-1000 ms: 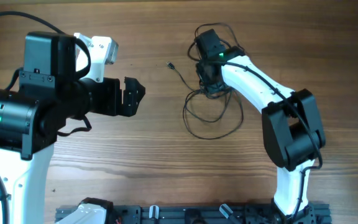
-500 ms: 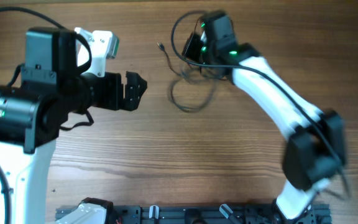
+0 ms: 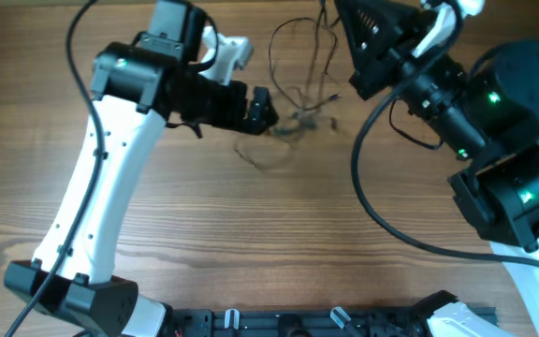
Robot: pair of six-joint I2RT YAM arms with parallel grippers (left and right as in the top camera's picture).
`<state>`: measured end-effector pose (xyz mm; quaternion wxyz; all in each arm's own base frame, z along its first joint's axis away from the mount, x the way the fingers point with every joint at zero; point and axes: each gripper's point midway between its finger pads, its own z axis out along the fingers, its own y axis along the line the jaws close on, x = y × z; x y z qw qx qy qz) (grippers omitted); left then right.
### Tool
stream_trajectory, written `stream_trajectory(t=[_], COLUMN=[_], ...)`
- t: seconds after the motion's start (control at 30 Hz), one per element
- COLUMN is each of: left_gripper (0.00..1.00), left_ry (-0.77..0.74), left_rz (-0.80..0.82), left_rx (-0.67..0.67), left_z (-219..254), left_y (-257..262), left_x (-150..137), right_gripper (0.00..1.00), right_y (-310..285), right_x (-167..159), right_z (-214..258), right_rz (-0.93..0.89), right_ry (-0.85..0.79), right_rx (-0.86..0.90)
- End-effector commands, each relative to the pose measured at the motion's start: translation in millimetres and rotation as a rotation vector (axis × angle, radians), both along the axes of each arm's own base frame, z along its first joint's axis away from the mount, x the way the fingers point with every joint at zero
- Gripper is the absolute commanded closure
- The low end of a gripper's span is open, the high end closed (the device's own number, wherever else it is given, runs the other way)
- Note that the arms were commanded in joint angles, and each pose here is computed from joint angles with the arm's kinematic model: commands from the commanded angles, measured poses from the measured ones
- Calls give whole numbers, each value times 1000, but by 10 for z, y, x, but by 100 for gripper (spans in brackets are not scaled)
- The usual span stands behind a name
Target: Untangle cables
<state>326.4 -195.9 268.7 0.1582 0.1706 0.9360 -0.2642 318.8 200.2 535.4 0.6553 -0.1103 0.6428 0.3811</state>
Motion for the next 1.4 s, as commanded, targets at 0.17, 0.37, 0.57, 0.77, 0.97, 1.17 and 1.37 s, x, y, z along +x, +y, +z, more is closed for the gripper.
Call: stream_trajectory(t=[0.17, 0.37, 0.57, 0.77, 0.97, 1.17, 1.37], left_gripper=[5, 7, 7, 6, 71, 96, 96], left_ry=[-304, -519, -682, -796, -876, -758, -767], left_rz=[-633, -857, -943, -953, -819, -568, 30], left_rx=[-158, -399, -489, -490, -388, -347, -219], left_z=[-174, 314, 569, 690, 775, 843, 1497], left_y=[-968, -1231, -1329, -1397, -1431, -1306, -311], left_x=[-294, -536, -554, -445, -89, 146, 401], right_gripper=[96, 96, 96, 96, 96, 0, 0], right_y=[-233, -358, -205, -73, -48, -377, -1220], right_x=[-594, -305, -437, -572, -588, -249, 383], right_z=[528, 259, 273, 262, 233, -8, -1262], right_rz=[14, -123, -8, 98, 117, -144, -779], right_ry=[-189, -73, -90, -99, -87, 30, 549], right_rx=[29, -1, -13, -27, -31, -48, 47])
